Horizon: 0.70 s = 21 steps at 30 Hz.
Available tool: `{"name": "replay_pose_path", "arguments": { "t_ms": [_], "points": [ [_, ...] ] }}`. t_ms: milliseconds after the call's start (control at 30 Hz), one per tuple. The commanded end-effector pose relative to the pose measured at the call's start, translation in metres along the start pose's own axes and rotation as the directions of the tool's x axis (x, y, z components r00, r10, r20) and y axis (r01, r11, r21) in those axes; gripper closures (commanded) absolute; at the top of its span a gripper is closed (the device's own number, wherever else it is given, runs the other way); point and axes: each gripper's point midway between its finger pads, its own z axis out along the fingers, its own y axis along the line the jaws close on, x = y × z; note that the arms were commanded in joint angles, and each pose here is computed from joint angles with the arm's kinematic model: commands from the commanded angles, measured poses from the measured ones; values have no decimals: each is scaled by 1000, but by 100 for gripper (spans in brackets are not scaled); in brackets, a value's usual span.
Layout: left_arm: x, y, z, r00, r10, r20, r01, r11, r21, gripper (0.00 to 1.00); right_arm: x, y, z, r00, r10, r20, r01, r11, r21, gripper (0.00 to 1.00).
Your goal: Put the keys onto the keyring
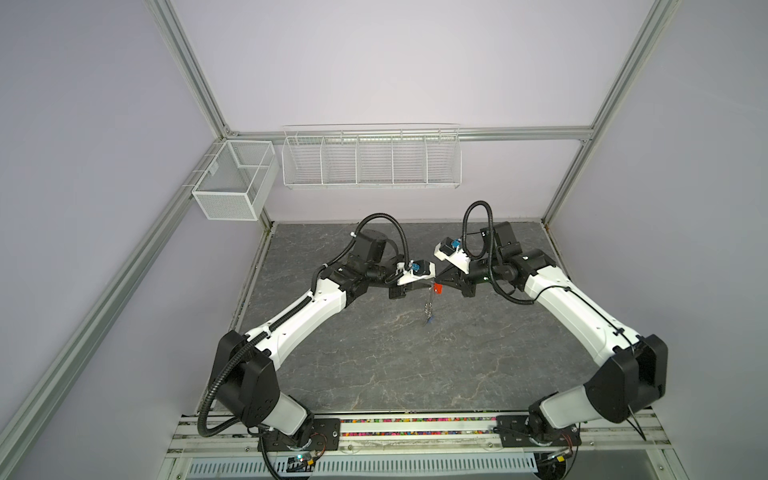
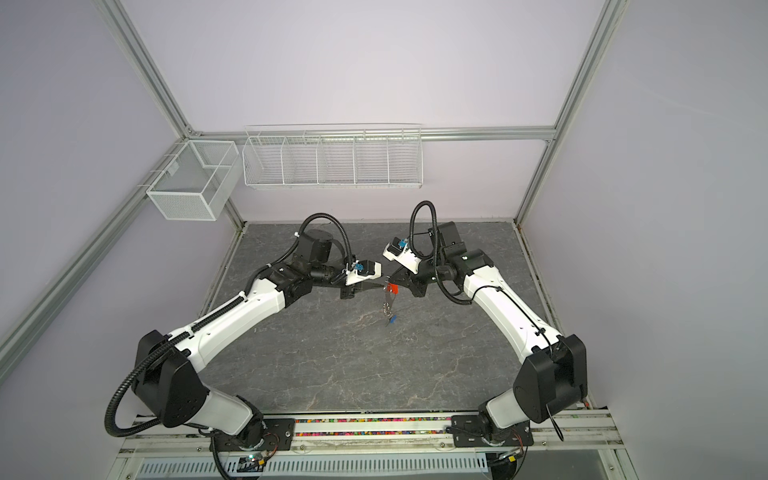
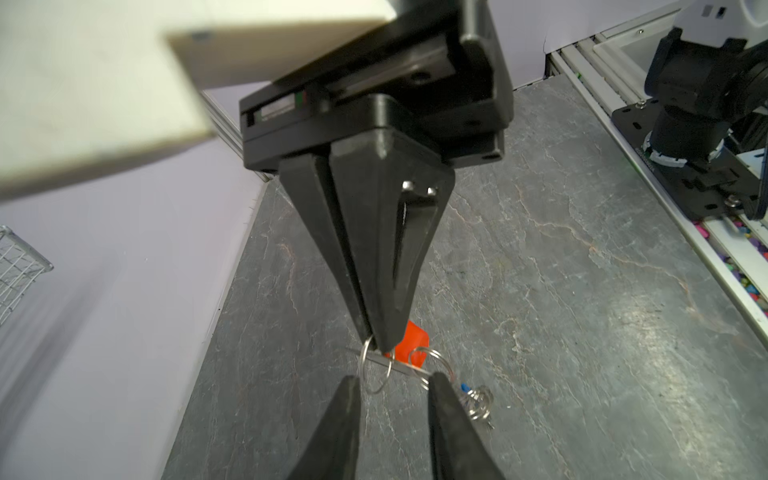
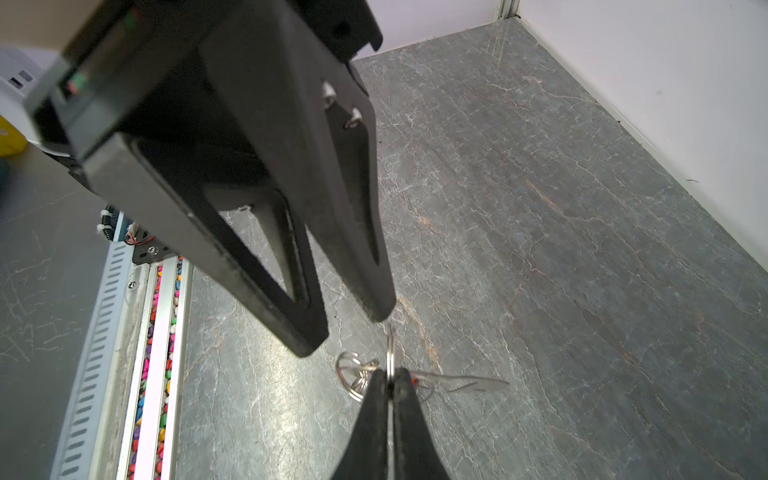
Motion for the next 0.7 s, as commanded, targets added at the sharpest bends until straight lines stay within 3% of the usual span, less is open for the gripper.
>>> {"name": "replay_pose_path", "arguments": {
  "t_ms": [0, 300, 667],
  "points": [
    [0, 2, 2, 998, 45, -40, -45, 999, -4, 71, -8, 7, -4, 999, -36, 9, 36, 999, -16, 93],
    [-5, 6, 4, 999, 47, -24, -47, 999, -20, 72, -9, 11, 0, 999, -43, 6, 43, 999, -26, 93],
    [-3, 5, 9, 997, 55, -48, -56, 998, -12, 82, -12, 19, 2, 997, -82, 3, 82, 996, -32, 93]
  ]
}}
